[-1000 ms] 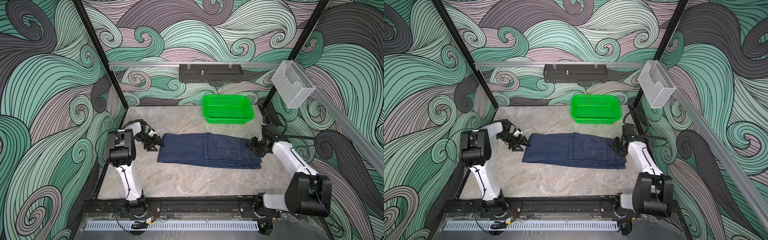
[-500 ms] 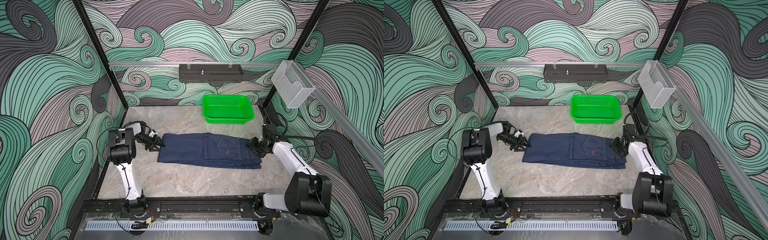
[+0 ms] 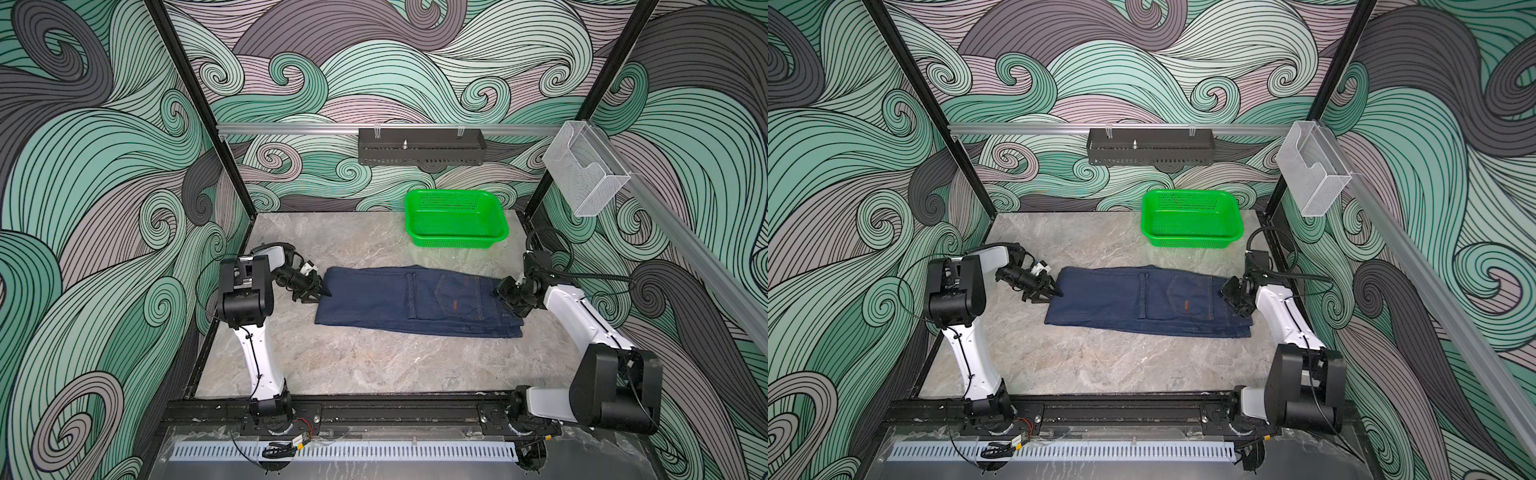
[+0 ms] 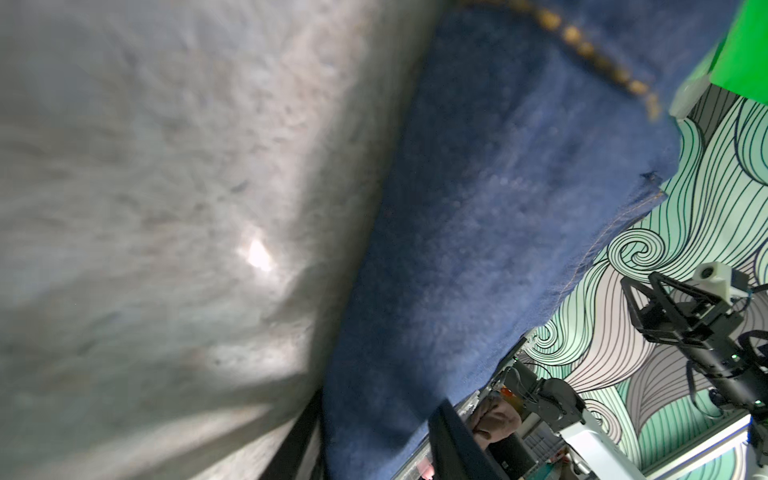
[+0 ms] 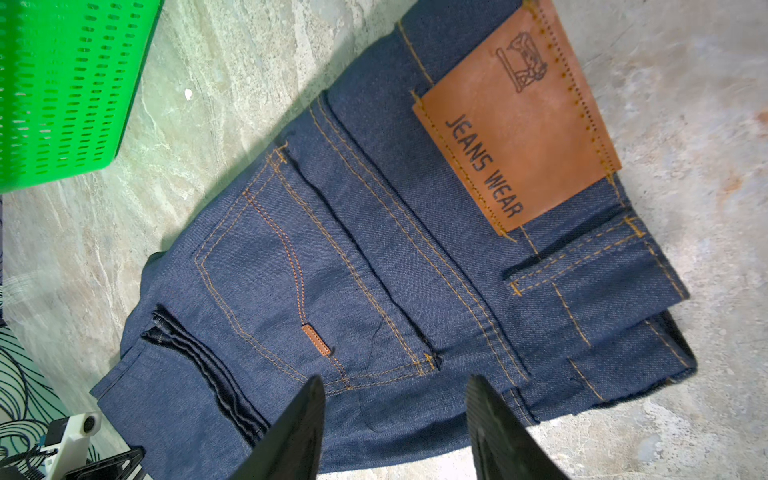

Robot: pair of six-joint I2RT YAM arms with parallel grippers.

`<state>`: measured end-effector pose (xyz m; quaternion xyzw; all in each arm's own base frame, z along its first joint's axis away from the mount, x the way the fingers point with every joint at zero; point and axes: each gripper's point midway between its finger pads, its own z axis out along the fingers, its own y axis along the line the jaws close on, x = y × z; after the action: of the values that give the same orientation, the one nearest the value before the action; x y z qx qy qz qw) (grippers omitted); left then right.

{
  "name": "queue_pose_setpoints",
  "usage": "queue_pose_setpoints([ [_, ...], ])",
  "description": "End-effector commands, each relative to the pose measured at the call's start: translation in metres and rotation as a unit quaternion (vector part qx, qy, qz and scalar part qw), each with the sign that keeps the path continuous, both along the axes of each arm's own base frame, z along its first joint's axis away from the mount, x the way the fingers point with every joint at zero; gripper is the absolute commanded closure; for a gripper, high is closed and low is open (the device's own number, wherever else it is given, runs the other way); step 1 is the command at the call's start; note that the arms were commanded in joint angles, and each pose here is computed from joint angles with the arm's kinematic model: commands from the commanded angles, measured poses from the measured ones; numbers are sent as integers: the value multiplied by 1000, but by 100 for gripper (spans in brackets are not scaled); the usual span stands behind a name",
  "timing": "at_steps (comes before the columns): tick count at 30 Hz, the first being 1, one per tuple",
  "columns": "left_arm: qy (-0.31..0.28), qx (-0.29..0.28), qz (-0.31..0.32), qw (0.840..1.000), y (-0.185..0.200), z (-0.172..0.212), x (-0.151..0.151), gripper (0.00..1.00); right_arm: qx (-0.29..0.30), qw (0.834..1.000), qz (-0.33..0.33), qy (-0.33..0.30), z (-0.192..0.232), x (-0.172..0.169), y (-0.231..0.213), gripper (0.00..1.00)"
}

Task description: Fold and stack the trousers

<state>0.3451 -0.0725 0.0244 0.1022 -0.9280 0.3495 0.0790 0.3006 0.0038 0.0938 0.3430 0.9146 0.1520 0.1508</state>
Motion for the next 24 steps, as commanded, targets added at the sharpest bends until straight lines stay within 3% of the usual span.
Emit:
queue_pose_setpoints([
  [1,7,-6,-21,1000,-13,-2,-3,65,2,1000,-7,6,-3,-5,0,44],
  [3,7,-7,-30,1000,-19,-1,-4,77,3,1000,-8,8,-4,-4,0,45],
  [4,6,-7,-31,999,-20,0,-4,95,2,1000,-10,8,-4,-4,-1,44],
  [5,4,-7,-31,999,-21,1,-4,100,5,1000,-10,10,-5,-5,0,44],
  [8,-14,17,-28,999,-14,7,0,100,2,1000,-10,8,-3,-5,-1,45],
  [12,-30,115,-17,993,17,15,3,100,-1,1000,-10,0,2,1,-3,44],
  [18,-37,268,22,963,79,30,-1,100,6,1000,-15,6,0,5,-4,43],
  [24,-37,360,35,932,128,54,-2,100,-10,1000,4,-11,2,5,-6,41],
])
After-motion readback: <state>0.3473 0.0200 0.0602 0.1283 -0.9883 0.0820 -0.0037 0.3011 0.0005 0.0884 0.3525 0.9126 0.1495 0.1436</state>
